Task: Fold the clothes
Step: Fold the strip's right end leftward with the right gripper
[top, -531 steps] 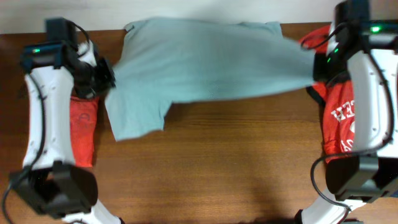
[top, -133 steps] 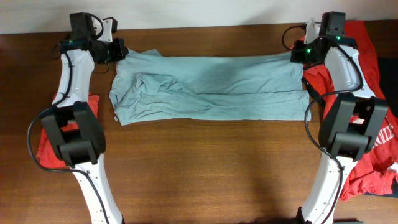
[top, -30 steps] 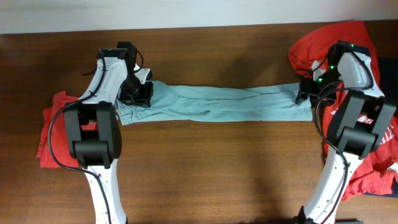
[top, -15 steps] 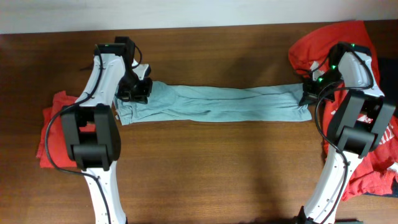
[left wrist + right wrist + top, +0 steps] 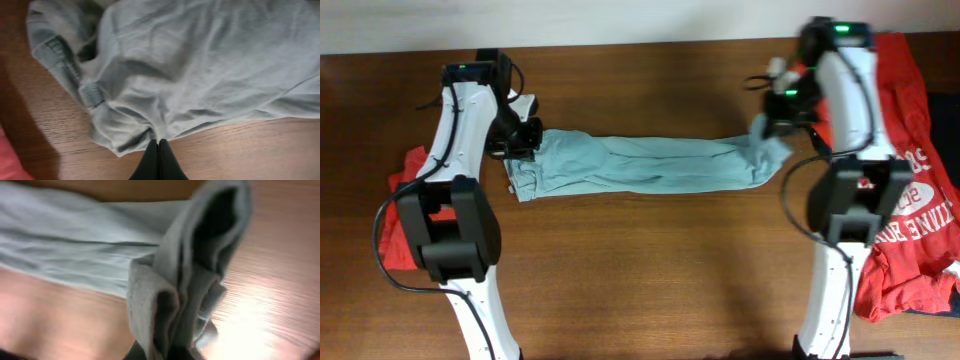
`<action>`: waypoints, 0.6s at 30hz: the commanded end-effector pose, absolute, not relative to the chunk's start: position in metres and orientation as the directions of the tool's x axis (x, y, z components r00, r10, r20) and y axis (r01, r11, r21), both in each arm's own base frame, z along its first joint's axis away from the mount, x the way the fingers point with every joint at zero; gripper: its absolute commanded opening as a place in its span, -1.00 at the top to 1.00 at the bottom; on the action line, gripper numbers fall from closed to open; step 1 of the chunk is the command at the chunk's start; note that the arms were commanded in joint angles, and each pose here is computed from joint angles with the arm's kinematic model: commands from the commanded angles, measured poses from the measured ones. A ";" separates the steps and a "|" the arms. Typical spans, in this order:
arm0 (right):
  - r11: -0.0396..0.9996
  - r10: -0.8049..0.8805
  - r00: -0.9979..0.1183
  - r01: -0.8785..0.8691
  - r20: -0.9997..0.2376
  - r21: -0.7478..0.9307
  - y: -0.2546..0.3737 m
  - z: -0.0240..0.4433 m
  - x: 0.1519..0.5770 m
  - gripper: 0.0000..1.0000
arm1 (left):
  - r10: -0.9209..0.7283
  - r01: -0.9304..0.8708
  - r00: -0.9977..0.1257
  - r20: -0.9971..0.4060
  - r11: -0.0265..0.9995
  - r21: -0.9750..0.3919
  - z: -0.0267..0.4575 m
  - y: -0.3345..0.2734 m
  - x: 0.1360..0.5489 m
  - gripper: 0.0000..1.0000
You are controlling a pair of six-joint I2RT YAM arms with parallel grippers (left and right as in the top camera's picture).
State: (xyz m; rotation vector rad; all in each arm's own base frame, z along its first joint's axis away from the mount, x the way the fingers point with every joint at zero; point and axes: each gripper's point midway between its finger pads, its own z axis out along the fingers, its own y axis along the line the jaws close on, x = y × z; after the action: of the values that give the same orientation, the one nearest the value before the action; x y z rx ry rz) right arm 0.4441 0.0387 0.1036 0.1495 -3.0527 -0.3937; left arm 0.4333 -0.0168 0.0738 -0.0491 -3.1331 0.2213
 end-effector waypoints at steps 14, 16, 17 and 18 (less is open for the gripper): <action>0.875 -0.420 -0.896 -0.442 -0.147 0.197 0.249 0.109 0.431 0.92 | 0.005 0.010 -0.999 -0.033 0.991 -0.132 0.086 -0.009 0.437 0.99; 0.876 -0.417 -0.895 -0.442 -0.157 0.193 0.255 0.107 0.432 0.92 | 0.005 0.009 -0.999 -0.033 0.991 -0.132 0.086 -0.009 0.437 0.99; 0.881 -0.411 -0.897 -0.436 -0.160 0.183 0.256 0.105 0.434 0.92 | 0.005 0.009 -0.999 -0.033 0.991 -0.132 0.086 -0.009 0.437 0.99; 0.880 -0.413 -0.896 -0.439 -0.163 0.183 0.258 0.104 0.434 0.92 | 0.005 0.009 -0.999 -0.033 0.991 -0.132 0.086 -0.009 0.437 0.99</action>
State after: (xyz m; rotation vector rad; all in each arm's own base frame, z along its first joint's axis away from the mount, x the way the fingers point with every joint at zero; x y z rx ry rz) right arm 0.4295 0.2581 0.1041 0.7513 -3.1295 -0.3902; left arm 0.4334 -0.0105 0.0738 -0.0263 -3.1341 0.2208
